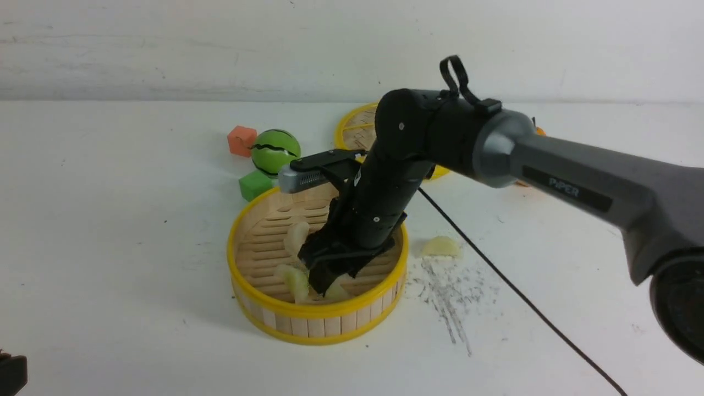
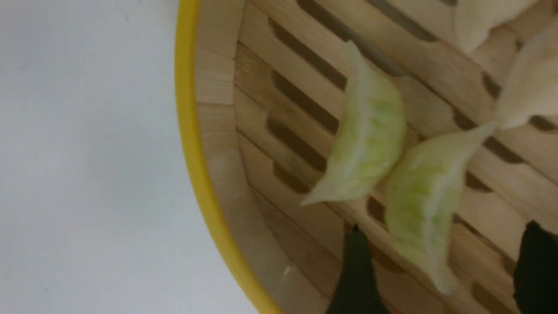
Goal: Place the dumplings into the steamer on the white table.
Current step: 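Place the dumpling in the bamboo steamer basket with the right gripper, then reach for and grasp a dumpling lying on the table beside the steamer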
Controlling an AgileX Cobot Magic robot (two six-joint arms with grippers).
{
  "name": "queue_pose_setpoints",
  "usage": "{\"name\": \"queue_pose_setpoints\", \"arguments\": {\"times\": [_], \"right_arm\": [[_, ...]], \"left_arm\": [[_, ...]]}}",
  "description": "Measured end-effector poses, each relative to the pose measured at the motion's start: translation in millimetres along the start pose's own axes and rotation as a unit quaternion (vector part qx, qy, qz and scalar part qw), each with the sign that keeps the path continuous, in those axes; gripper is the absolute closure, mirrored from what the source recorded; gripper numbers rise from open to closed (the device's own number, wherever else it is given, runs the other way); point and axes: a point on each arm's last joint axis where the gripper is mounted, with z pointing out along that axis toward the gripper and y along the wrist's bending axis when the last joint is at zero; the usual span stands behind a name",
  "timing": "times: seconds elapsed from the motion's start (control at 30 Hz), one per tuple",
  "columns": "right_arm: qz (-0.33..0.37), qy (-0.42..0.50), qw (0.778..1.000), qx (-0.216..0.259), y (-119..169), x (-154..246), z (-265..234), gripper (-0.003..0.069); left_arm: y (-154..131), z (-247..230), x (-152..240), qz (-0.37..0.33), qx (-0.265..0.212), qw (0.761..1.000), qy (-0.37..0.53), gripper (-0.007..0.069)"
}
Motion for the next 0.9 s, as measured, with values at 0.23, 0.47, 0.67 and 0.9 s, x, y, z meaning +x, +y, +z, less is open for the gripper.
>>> {"name": "queue_pose_setpoints", "arguments": {"times": [0.23, 0.47, 0.67, 0.9], "right_arm": [[-0.071, -0.045, 0.987, 0.138, -15, -3, -73, 0.0175], [-0.032, -0.032, 0.976, 0.215, -93, 5, -78, 0.0185], [-0.023, 0.000, 0.989, 0.144, -132, 17, -40, 0.0185], [-0.099, -0.010, 0.992, 0.083, -134, 16, -22, 0.0185]], "left_arm": [[0, 0, 0, 0.000, 0.000, 1.000, 0.000, 0.0553], [0, 0, 0, 0.000, 0.000, 1.000, 0.000, 0.0550], [0, 0, 0, 0.000, 0.001, 1.000, -0.002, 0.0549], [0, 0, -1, 0.003, -0.001, 1.000, -0.003, 0.0549]]}}
